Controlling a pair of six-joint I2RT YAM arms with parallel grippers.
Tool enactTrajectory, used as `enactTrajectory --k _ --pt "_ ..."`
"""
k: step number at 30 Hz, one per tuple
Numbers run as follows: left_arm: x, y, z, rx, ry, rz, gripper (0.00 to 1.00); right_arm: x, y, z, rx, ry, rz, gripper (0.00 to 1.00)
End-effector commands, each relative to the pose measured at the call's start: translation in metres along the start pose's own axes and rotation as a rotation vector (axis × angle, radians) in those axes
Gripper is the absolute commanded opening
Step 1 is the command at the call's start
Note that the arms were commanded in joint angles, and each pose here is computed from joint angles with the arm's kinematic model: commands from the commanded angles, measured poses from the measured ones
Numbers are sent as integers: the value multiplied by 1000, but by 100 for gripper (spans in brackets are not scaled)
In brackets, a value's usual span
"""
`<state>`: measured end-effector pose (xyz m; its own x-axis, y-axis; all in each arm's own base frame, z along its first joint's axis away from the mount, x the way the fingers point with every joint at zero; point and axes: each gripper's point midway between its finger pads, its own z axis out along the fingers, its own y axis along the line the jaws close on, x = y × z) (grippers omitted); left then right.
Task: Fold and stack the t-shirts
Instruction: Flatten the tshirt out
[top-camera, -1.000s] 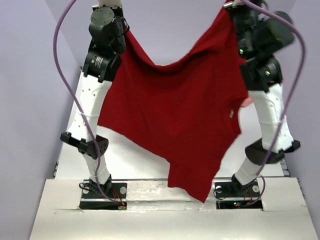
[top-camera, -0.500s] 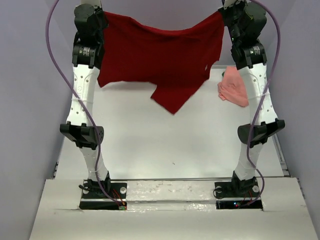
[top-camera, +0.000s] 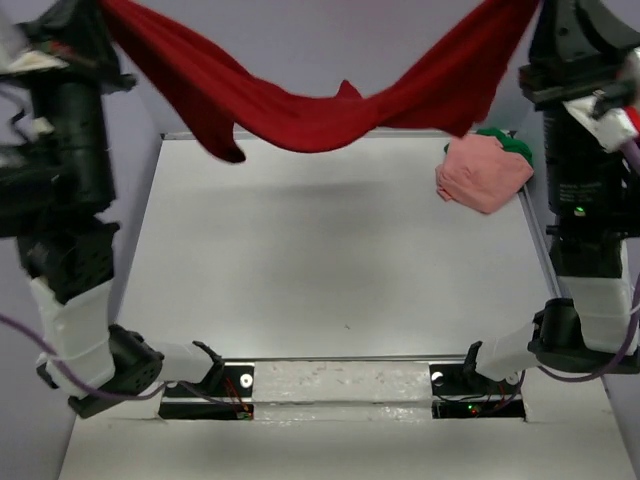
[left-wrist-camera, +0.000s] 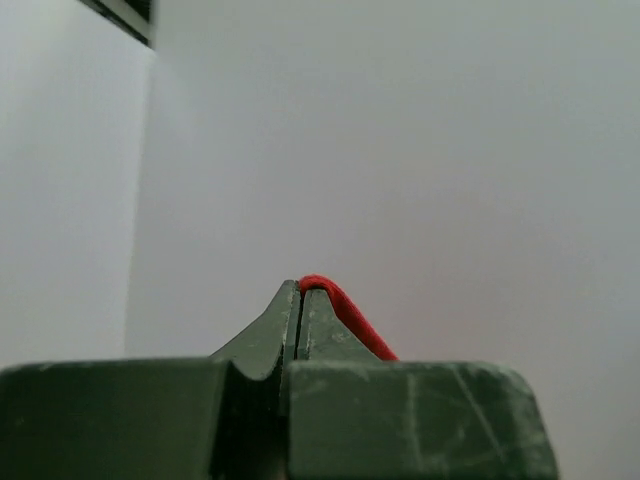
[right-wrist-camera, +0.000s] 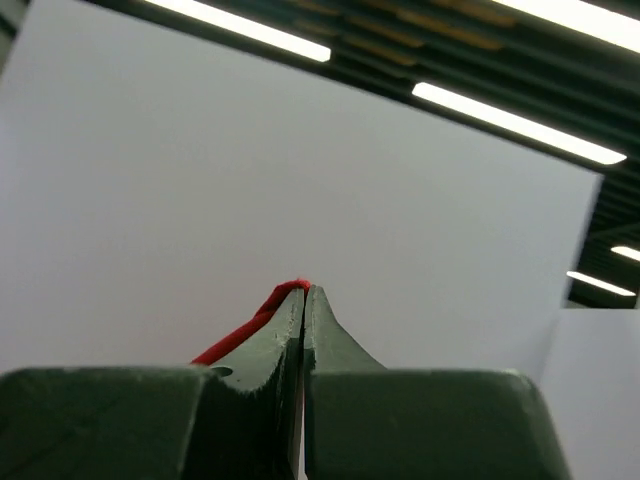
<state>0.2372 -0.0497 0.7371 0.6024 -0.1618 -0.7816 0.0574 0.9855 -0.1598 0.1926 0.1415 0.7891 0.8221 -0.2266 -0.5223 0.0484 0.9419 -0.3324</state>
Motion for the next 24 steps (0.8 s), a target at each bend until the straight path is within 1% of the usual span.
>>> enactTrajectory --k 1,3,5,6,9,12,13,14,15,16,17,18,19,20,21,22,23,24 --pt "-33 44 -22 -174 -24 5 0 -6 -47 -22 204 89 -153 0" --pt "-28 41 -24 -173 -6 2 0 -5 -45 -22 191 102 -134 0" --pt "-18 40 -23 -198 26 36 0 -5 -41 -22 202 102 -151 0" --pt "-15 37 -22 -203 28 32 0 -7 -38 -19 198 89 -145 0" --pt "2 26 -14 -204 57 84 0 -12 -29 -14 160 62 -102 0" --pt "28 4 0 -190 81 116 0 2 -26 -6 182 74 -152 0" --pt "44 -7 8 -170 98 136 0 13 -20 -2 166 90 -143 0" --pt "48 -4 15 -174 92 144 0 24 -18 2 160 103 -150 0" --pt "57 -7 21 -170 91 94 0 35 -17 5 157 111 -152 0" --pt "73 -7 27 -158 124 109 0 55 -28 11 169 124 -202 0" --pt "87 -1 42 -151 121 135 0 75 -11 17 122 140 -169 0" --pt "101 0 48 -151 137 108 0 88 -10 21 119 153 -179 0" --pt "114 3 54 -152 152 120 0 102 -9 25 112 167 -180 0" --pt "138 11 67 -146 176 149 0 132 -11 31 111 210 -170 0" --pt "151 16 73 -153 194 154 0 141 -8 36 92 200 -161 0" --pt "179 14 83 -132 229 157 0 159 -5 39 79 231 -133 0" --pt "189 19 89 -133 239 160 0 177 -16 41 97 252 -157 0" --pt "199 34 96 -156 247 177 0 194 -10 49 82 254 -156 0"
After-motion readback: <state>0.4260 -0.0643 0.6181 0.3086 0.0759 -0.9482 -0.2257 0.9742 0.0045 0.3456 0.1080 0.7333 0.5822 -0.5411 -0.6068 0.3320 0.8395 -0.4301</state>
